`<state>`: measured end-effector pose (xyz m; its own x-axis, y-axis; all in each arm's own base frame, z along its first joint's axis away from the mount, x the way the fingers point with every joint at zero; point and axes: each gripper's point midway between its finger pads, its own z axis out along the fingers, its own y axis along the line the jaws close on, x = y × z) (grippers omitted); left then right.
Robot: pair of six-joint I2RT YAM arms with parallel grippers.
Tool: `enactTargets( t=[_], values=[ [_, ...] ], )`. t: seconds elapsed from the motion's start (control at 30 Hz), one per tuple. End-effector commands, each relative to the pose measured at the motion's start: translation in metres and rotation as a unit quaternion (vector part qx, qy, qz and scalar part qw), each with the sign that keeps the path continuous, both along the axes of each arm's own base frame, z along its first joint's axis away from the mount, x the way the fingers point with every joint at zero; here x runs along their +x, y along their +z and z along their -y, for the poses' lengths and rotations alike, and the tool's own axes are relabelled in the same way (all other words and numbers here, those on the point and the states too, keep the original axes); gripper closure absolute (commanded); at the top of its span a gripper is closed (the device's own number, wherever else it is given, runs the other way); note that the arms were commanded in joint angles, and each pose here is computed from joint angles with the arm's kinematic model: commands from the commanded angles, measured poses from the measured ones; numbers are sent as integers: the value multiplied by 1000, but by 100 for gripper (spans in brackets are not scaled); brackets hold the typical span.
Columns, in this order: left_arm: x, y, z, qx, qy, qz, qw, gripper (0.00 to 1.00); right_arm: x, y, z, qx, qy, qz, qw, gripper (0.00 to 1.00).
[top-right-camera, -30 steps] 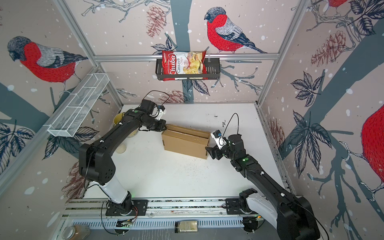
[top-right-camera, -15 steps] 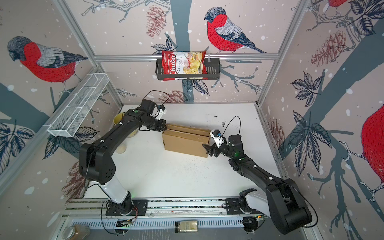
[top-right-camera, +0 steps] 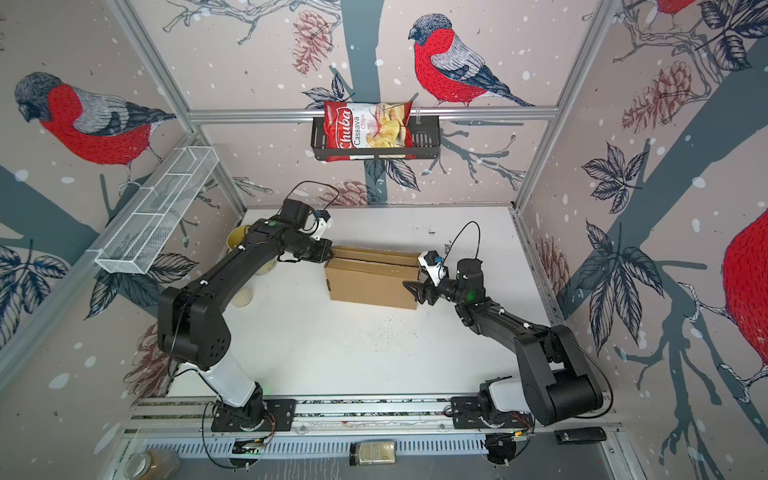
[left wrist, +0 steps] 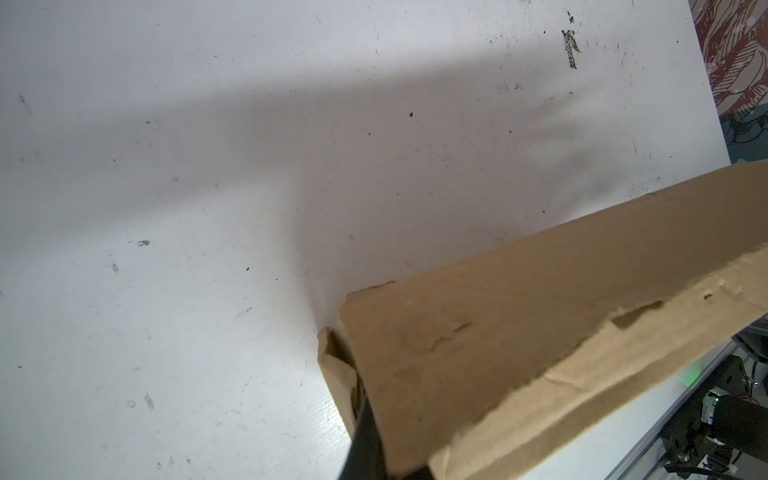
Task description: Fold the paper box
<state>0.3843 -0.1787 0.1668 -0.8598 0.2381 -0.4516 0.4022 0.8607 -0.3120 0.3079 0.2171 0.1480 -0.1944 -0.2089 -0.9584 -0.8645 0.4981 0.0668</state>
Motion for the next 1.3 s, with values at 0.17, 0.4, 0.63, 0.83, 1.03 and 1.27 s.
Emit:
enactTargets(
  t=[0.17, 0.4, 0.63, 0.83, 1.03, 1.27],
  values=[
    [-39, -30, -22, 58, 8, -94, 994, 100, -4, 8, -6, 9, 20, 2, 1000, 35],
    [-39, -28, -23, 58, 13, -93, 994, 100, 22, 20, 28, -39, -114, -19, 993, 28],
    [-38, -32, -19, 48, 30, -95, 994, 100, 1, 64, 36, -2, -137, -25, 990, 26],
    [-40, -27, -16, 44, 33, -81, 995, 100, 17, 102, 58, 71, -243, -89, 963, 32],
    [-45, -28, -13, 42, 36, -80, 995, 100, 18, 93, 57, 62, -275, -229, 932, 45],
    [-45, -26, -11, 42, 35, -76, 996, 100, 9, 74, 58, -10, -304, -277, 911, 53]
  ],
)
